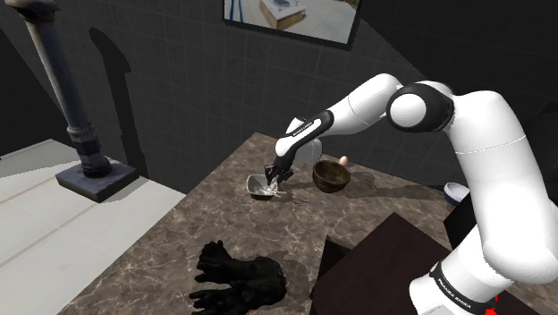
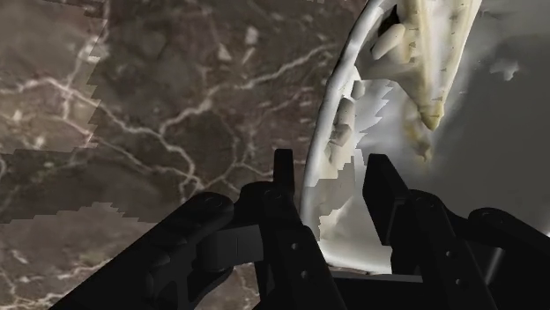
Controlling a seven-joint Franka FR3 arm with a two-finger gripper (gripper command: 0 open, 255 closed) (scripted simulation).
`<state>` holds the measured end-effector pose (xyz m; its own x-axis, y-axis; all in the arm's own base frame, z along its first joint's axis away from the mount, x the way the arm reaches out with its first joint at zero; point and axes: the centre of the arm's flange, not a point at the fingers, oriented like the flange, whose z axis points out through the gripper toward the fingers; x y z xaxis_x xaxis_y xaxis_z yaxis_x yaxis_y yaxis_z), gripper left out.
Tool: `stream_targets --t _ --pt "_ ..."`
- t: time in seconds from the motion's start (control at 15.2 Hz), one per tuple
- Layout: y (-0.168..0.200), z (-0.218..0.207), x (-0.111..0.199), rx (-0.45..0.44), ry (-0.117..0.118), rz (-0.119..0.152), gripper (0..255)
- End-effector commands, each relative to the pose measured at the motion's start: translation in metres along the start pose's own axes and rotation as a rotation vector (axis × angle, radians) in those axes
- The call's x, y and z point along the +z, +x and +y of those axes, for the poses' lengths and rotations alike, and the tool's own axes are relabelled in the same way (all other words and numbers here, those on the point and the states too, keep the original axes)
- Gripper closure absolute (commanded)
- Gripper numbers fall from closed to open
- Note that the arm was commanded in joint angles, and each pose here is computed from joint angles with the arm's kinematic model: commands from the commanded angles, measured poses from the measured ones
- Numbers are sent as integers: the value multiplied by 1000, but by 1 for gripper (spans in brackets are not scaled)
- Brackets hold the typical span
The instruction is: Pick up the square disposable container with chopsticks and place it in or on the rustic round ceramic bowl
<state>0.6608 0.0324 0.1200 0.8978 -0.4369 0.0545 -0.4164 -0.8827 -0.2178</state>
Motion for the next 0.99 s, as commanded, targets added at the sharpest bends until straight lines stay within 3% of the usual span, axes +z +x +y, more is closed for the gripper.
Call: stream_targets --t 0.0,0.26,0.92 --pt "0 0 1 0 0 -1 255" --pt "0 0 1 0 0 -1 255" --pt "2 -11 -51 0 0 -1 255"
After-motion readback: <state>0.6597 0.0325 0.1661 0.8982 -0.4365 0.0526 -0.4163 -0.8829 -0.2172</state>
